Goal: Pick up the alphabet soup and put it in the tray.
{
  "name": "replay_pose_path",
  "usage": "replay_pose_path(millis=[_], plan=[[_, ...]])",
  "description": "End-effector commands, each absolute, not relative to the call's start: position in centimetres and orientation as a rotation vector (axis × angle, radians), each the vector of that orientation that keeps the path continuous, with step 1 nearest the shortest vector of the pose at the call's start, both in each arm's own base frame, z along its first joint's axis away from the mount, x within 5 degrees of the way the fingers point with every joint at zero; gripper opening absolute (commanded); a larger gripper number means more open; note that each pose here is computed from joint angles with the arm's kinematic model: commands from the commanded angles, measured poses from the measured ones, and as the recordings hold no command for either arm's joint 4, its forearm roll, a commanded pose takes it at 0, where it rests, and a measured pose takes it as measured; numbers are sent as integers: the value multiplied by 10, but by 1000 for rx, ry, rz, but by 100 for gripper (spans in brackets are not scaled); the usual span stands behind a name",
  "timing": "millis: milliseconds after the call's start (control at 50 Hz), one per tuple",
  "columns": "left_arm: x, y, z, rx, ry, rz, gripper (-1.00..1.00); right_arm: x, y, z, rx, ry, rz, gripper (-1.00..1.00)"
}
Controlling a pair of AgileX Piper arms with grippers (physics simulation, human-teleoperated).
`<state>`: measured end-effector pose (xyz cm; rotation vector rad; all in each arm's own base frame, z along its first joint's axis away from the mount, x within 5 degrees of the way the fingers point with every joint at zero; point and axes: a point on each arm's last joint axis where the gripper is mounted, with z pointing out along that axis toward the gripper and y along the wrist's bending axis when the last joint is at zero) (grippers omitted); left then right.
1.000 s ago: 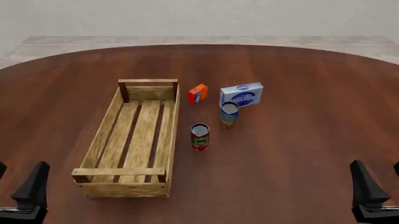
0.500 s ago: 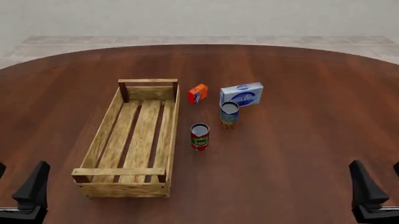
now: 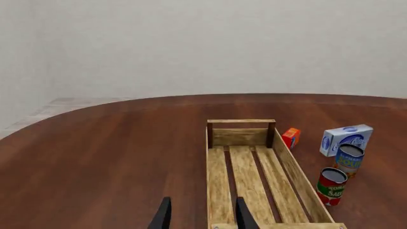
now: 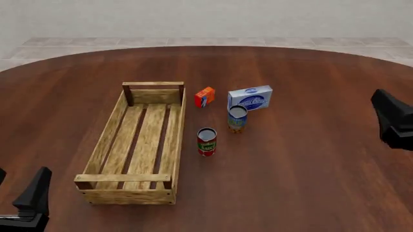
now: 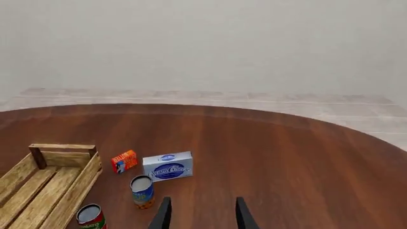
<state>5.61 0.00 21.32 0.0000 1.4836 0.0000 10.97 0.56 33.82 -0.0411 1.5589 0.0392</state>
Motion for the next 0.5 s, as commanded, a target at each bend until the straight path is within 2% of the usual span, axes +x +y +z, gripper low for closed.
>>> replay_pose_path(millis=[20, 80, 200, 240, 260, 320, 500], plan=[[56, 0, 213, 0, 1484, 0, 100, 166, 17, 407, -137, 1625, 25, 100], [56, 0, 213, 0, 1484, 0, 100, 178, 23, 415, -223, 1630, -13, 100], [56, 0, 213, 0, 1484, 0, 100, 209, 47, 441, -294, 1656, 65, 100], [56, 0, 213, 0, 1484, 0, 100, 225, 63, 441, -336, 1699, 115, 100], [56, 0, 213, 0, 1484, 0, 100, 234, 57, 443, -334, 1697, 66, 100], [56, 0, 213, 0, 1484, 0, 100, 246, 66, 447, -368, 1705, 72, 100], [56, 0, 213, 0, 1484, 0, 100, 289, 94, 445, -338, 1817, 181, 100]])
